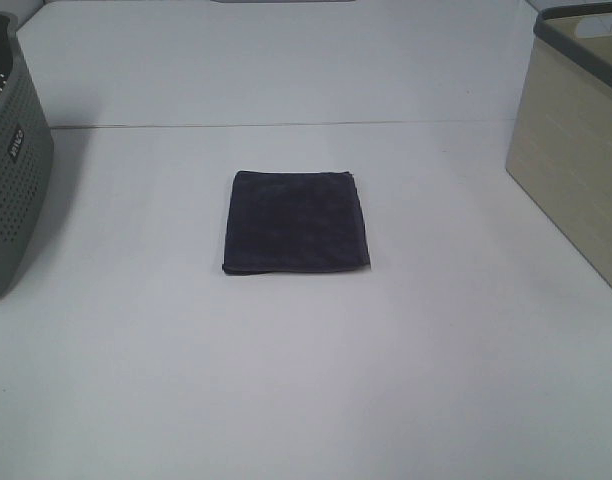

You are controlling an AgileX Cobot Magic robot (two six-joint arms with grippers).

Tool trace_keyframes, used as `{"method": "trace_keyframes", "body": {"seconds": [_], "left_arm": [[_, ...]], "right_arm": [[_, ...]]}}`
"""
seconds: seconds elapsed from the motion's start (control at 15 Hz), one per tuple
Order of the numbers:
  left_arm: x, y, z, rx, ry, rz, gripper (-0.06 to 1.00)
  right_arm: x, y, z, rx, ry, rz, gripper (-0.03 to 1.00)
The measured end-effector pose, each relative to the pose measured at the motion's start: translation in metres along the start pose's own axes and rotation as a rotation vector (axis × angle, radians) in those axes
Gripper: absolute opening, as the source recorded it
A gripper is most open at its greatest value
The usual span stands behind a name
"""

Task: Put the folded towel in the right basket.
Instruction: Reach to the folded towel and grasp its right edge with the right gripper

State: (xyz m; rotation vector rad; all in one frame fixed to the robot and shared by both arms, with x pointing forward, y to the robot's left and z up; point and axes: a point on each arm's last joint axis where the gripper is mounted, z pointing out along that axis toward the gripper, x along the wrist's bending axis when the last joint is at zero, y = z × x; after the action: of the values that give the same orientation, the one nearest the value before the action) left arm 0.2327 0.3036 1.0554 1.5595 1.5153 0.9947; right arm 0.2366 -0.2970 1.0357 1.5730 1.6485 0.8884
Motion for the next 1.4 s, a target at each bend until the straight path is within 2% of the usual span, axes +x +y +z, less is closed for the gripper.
{"method": "trace_keyframes", "body": {"seconds": [1.4], "left_arm": [[0.0000, 0.0000, 0.0000, 0.000, 0.000, 0.000, 0.99]], "right_arm": [[0.0000, 0.0000, 0.0000, 0.000, 0.000, 0.000, 0.95]]}}
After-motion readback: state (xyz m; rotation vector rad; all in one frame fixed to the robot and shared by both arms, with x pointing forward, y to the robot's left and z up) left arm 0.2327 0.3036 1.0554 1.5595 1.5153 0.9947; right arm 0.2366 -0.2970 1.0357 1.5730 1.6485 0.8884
